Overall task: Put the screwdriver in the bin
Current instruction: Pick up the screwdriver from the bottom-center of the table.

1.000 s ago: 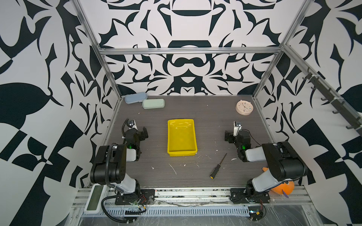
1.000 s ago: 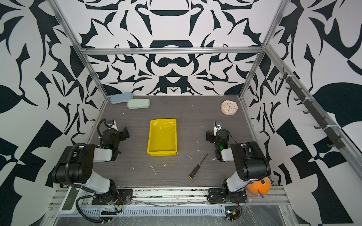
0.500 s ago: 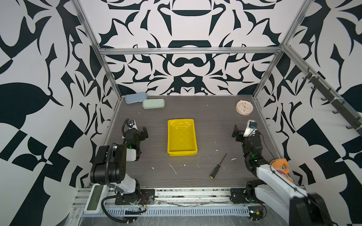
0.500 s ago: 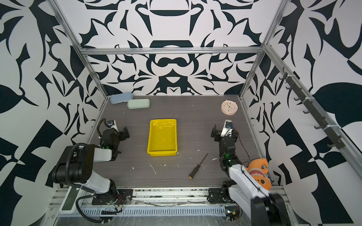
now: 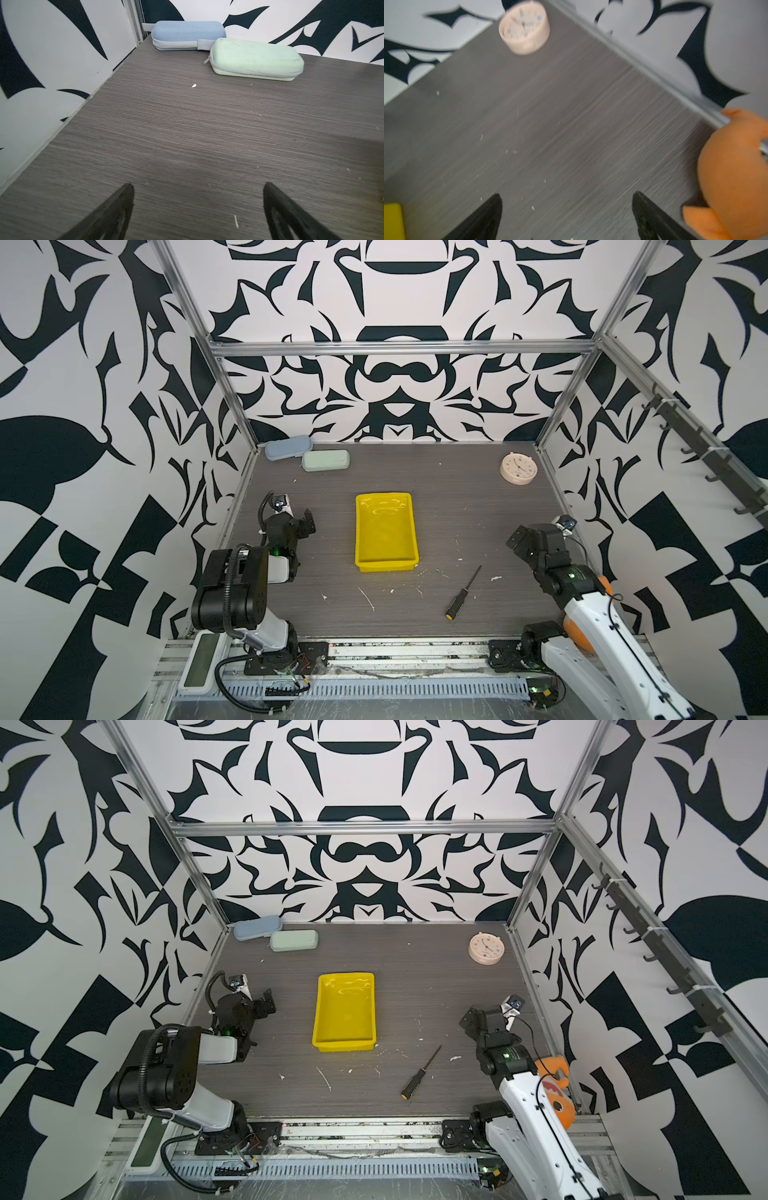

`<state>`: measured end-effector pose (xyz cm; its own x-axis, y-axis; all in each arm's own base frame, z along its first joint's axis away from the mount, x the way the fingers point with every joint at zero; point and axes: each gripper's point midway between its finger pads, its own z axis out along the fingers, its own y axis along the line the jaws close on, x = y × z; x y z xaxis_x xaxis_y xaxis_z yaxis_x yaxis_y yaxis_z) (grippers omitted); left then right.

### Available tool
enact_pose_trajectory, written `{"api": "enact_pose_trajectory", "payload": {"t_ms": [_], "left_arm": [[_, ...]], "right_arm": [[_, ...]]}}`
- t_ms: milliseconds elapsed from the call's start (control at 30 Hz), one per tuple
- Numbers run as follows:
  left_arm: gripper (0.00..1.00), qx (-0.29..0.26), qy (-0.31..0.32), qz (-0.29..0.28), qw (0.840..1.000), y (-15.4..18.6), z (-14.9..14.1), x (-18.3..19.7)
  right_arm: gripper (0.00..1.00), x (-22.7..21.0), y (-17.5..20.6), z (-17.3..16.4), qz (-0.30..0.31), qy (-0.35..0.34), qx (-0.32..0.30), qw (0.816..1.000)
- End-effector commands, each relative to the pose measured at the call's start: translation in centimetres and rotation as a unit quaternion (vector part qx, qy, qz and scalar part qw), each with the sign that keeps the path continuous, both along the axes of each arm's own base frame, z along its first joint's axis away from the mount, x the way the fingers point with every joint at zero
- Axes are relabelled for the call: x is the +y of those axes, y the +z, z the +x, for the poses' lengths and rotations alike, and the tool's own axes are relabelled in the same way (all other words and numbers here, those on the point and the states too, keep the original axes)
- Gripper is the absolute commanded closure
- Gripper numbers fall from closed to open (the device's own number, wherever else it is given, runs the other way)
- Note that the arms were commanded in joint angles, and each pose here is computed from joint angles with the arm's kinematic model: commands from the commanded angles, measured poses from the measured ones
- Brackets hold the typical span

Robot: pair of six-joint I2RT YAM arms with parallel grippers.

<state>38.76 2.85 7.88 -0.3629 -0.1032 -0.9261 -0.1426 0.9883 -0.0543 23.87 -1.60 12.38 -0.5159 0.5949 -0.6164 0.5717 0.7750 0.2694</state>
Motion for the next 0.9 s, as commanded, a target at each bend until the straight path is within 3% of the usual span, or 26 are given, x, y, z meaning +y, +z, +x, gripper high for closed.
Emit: {"api": "enact_pose_trajectory", "payload": {"t_ms": [0,67,167,300,333,400,467,867], "left_arm": [[0.01,-0.021,-0.017,0.002,1.000,1.2,0.4,-0.4],[0.01,-0.021,-0.016,0.002,1.000,1.2,0.4,-0.4],[0.01,-0.018,-0.020,0.003,1.000,1.1,0.5,-0.6],[0.01,-0.018,-0.019,0.003,1.000,1.1,0.4,-0.5],[0.01,-0.019,-0.019,0.003,1.000,1.1,0.5,-0.5],[0.01,-0.018,-0.019,0.003,1.000,1.1,0.4,-0.5],[0.01,-0.018,-0.019,0.003,1.000,1.1,0.4,-0.5],[0.01,-0.015,-0.020,0.003,1.000,1.0,0.5,-0.5]], "right_arm": [[0.02,5.3,-1.9,-1.7,0.143,0.035,0.078,0.986],[0.02,7.4,-2.6,-2.8,0.162,0.045,0.105,0.980],[0.01,9.4,-2.2,-3.9,0.153,0.056,0.100,0.982],[0.02,12.1,-2.7,-5.6,0.185,0.054,0.103,0.976],[0.07,12.8,-3.1,-6.1,0.195,0.053,0.107,0.973],[0.26,13.9,-3.8,-6.4,0.210,0.053,0.107,0.970],[0.36,14.9,-4.6,-6.5,0.220,0.052,0.107,0.968],[0.37,19.1,-8.2,-9.0,0.176,0.075,0.184,0.964]]}}
